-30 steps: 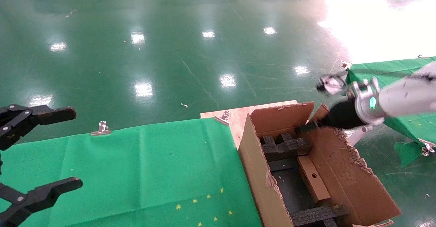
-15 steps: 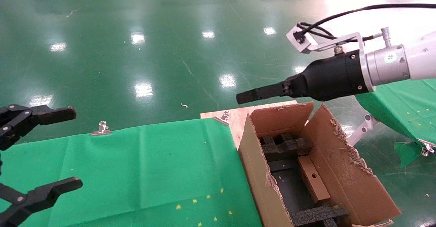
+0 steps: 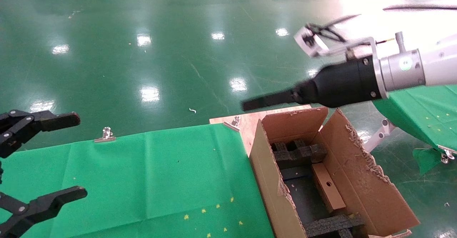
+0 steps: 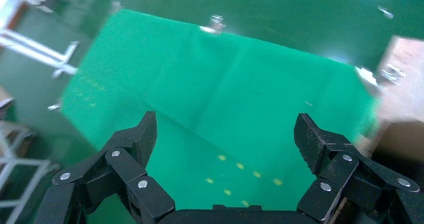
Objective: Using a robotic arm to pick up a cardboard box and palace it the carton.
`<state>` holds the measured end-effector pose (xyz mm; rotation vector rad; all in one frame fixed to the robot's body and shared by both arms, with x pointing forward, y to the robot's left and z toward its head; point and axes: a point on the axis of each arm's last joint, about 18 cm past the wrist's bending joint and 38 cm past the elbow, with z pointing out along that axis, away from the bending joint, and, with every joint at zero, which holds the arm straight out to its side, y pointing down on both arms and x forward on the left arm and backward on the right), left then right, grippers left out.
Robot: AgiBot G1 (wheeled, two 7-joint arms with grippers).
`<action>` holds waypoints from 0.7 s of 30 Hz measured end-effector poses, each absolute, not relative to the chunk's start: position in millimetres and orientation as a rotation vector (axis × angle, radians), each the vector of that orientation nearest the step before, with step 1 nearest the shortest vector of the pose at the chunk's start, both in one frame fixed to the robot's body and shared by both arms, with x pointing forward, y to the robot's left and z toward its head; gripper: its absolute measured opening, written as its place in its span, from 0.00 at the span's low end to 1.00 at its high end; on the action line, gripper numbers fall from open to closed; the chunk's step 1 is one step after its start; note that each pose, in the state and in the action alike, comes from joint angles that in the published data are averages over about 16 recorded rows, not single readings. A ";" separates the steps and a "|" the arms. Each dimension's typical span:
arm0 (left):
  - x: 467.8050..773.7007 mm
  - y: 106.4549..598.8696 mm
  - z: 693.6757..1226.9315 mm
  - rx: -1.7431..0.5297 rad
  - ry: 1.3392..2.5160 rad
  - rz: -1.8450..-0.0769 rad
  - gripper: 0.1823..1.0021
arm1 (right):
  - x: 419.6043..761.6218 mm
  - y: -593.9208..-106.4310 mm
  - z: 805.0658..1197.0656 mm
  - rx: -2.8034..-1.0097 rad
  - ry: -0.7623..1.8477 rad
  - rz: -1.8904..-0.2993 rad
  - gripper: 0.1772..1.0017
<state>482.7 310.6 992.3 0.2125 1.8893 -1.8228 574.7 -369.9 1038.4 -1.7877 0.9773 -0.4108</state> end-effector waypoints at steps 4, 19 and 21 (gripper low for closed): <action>482.7 310.6 992.3 0.212 1.889 -1.823 1.00 | 572.3 -356.9 1033.9 -1.811 0.890 -0.389 1.00; 482.7 310.6 992.3 0.212 1.889 -1.823 1.00 | 553.5 -313.7 1017.5 -1.839 0.508 -0.336 1.00; 482.7 310.6 992.3 0.212 1.889 -1.823 1.00 | 550.2 -309.8 1015.7 -1.835 0.459 -0.335 1.00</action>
